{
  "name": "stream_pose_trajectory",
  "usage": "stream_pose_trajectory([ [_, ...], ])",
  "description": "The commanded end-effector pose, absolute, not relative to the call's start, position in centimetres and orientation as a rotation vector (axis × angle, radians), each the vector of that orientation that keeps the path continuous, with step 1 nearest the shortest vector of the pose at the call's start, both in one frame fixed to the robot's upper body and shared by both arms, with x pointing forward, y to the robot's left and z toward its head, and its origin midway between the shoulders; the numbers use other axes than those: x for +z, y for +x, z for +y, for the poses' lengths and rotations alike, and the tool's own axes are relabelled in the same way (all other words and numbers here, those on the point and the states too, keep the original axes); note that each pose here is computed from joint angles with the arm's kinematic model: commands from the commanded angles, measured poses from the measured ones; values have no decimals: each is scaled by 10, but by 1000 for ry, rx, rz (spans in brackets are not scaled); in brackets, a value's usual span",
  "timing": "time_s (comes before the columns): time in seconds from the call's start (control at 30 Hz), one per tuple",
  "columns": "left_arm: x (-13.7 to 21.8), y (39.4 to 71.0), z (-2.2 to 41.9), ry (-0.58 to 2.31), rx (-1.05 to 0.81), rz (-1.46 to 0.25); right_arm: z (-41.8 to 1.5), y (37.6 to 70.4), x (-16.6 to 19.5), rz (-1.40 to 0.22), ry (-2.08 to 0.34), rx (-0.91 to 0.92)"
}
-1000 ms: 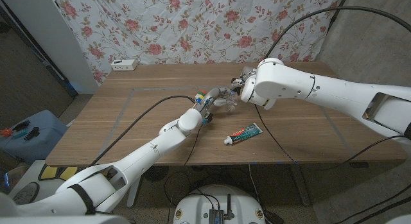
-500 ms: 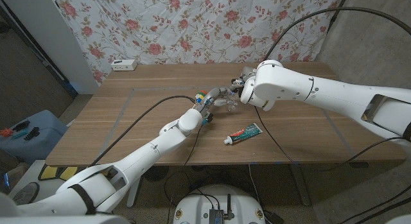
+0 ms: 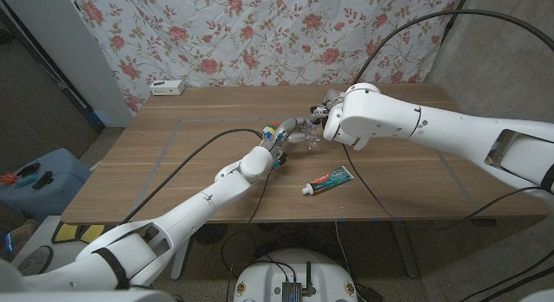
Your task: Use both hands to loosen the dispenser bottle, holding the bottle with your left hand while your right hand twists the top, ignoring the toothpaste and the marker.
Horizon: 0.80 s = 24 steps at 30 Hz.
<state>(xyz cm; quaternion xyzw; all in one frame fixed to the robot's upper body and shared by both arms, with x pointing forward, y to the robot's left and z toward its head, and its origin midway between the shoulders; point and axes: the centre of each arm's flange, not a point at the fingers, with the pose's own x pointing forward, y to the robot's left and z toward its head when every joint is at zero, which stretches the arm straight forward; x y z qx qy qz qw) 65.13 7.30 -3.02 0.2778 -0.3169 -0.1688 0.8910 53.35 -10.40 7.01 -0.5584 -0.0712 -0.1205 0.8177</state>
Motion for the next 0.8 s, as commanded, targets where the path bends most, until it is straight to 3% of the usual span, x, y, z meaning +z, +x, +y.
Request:
stream_pose_trajectory([
  [0.03, -30, 652, 73, 576, -350, -656, -104, 532, 72, -172, -1189, -268],
  [0.8, -31, 655, 74, 574, -339, -646, -107, 529, 82, -194, -1178, -255],
])
